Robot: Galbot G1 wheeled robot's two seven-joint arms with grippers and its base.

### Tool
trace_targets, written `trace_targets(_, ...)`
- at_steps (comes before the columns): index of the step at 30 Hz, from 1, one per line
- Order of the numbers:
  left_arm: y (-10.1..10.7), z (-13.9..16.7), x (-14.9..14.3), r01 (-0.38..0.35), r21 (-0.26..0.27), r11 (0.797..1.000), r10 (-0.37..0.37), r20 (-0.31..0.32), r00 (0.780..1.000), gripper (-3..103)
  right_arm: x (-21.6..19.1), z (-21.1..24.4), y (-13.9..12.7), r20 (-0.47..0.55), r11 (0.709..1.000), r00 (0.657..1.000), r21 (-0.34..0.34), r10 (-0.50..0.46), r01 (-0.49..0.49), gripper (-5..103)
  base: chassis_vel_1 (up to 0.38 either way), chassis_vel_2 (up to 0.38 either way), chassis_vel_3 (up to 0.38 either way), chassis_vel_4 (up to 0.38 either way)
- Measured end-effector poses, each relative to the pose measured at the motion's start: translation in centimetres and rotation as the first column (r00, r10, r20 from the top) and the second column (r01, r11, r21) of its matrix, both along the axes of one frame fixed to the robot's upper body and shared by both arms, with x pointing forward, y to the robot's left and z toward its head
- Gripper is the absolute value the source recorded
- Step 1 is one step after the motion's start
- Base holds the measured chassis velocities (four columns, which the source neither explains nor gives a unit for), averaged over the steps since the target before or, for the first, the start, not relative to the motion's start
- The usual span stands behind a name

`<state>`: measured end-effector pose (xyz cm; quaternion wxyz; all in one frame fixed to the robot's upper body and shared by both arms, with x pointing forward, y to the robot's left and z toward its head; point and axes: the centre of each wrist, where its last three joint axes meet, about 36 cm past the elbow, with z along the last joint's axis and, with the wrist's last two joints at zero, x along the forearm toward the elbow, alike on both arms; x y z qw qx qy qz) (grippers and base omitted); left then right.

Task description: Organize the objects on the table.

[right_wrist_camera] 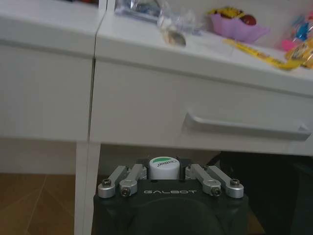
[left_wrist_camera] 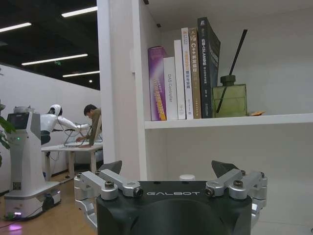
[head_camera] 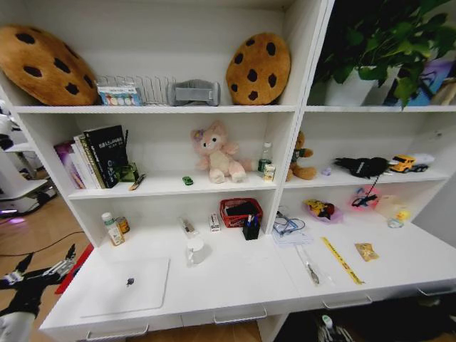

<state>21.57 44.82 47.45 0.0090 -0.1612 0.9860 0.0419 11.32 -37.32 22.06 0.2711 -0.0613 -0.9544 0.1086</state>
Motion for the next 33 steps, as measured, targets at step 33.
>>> trace_targets(33,0.0,0.0,0.0,0.000,0.000,1.000,0.000,0.000,1.000,100,14.2,-13.3,-4.1,-0.022,0.994,0.995,-0.050,-0.094,0.093,29,0.000,0.000,0.000,0.000)
